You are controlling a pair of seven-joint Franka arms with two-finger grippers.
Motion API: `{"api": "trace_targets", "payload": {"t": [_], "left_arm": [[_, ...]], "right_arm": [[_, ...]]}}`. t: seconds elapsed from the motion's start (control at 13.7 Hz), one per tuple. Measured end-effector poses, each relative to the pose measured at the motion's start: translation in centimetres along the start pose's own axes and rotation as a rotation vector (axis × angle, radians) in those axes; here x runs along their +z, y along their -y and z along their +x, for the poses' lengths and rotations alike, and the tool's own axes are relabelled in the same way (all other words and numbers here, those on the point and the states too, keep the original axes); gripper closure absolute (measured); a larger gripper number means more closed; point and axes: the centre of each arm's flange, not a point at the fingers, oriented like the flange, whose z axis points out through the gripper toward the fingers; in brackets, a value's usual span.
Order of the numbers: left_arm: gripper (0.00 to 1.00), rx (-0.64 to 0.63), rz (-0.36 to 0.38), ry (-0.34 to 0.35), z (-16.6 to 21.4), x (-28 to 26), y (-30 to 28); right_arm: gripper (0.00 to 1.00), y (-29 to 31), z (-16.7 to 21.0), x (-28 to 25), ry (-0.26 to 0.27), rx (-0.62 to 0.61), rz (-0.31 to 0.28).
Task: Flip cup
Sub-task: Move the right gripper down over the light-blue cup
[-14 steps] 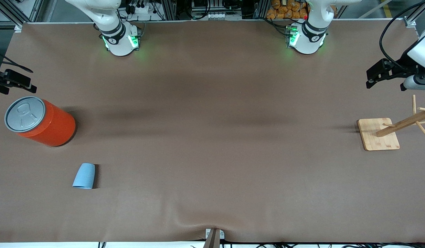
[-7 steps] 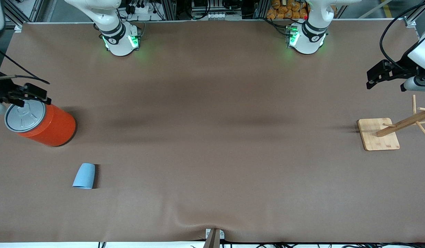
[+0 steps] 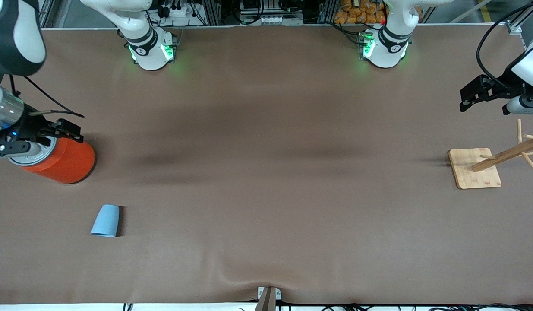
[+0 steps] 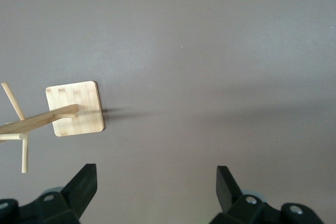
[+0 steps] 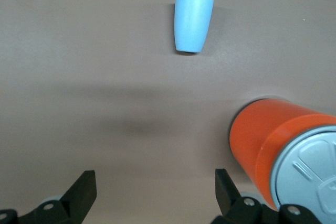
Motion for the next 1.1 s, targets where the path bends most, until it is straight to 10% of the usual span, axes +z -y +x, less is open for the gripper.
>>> {"api": "trace_targets", "payload": {"t": [0.44, 1.1], "left_arm": [[0.0, 0.001, 0.0, 0.0, 0.0, 0.0, 0.0], [0.0, 0.003, -0.002, 0.001, 0.0, 0.0, -0.2]], "right_arm": [[0.0, -0.6, -0.3, 12.7, -0.117, 0.018, -0.02], [0.0, -2.6, 9.5, 26.6, -0.222, 0.025, -0.025]]}}
